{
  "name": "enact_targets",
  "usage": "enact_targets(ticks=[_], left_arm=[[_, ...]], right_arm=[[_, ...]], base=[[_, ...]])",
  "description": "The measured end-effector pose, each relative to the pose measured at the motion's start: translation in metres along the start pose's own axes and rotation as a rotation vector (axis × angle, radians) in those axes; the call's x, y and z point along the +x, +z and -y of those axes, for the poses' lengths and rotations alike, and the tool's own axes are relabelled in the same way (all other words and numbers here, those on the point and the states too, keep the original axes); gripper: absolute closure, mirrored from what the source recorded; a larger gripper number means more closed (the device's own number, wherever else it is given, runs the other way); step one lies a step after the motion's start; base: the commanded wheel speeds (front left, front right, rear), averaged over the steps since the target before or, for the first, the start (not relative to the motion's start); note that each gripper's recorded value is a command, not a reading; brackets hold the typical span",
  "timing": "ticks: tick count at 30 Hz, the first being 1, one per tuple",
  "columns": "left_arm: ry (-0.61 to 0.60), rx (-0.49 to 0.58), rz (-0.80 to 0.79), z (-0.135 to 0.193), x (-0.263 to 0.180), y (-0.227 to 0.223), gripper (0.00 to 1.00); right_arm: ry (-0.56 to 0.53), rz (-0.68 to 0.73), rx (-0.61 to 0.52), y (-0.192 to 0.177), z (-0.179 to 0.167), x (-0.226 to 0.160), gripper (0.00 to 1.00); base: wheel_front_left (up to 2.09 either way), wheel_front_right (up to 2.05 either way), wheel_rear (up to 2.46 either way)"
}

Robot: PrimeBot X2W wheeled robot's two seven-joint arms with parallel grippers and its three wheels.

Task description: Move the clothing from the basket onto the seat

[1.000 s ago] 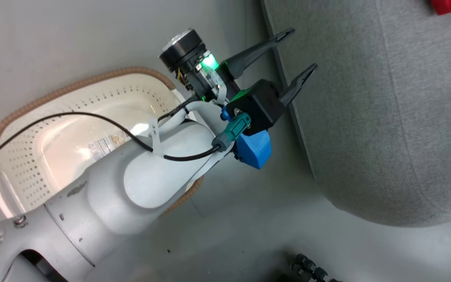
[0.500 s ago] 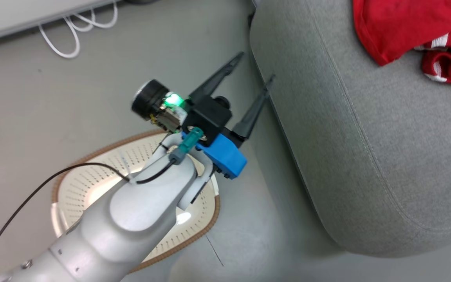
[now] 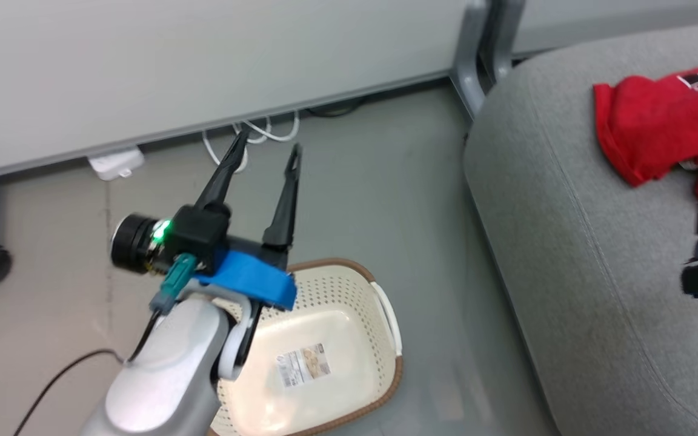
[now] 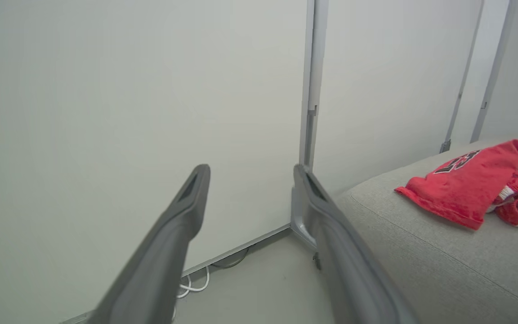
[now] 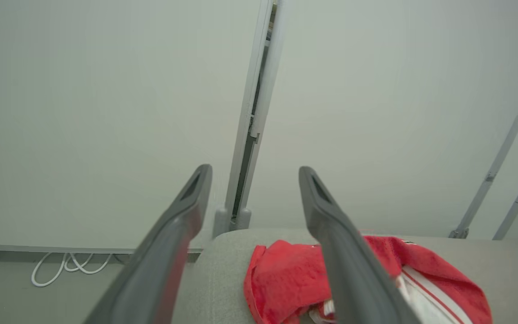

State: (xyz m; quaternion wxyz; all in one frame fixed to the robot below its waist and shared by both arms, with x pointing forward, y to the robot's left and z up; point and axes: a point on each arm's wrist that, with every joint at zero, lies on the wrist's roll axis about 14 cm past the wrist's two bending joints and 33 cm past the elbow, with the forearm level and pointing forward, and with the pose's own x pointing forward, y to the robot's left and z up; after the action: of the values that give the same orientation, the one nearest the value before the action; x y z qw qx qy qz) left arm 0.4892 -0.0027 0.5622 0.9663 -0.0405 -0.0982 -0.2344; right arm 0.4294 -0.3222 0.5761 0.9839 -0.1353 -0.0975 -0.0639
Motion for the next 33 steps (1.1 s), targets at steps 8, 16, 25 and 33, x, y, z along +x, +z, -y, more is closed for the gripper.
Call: enact_targets(ticks=[8,16,25,33], left_arm=[[0.234,0.021,0.012,-0.063,-0.061,0.018,0.0],[0.32,0.03,0.009,-0.078,-0.117,0.024,0.0],[0.363,0.021,0.005,-0.08,-0.153,0.023,0.0],[0.386,0.011,0.004,-0.082,-0.169,0.022,0.0]], right_arm=[[0.166,0.048,0.123,0.018,-0.078,-0.003,0.0],[0.249,0.036,0.224,0.022,-0.123,-0.027,0.0],[0.287,-0.005,0.299,0.015,-0.15,-0.052,0.0],[0.284,-0.033,0.345,0.01,-0.16,-0.069,0.0]], base=[[0.0,0.0,0.0],[0.0,0.0,0.0],[0.0,0.0,0.0],[0.0,0.0,0.0]])
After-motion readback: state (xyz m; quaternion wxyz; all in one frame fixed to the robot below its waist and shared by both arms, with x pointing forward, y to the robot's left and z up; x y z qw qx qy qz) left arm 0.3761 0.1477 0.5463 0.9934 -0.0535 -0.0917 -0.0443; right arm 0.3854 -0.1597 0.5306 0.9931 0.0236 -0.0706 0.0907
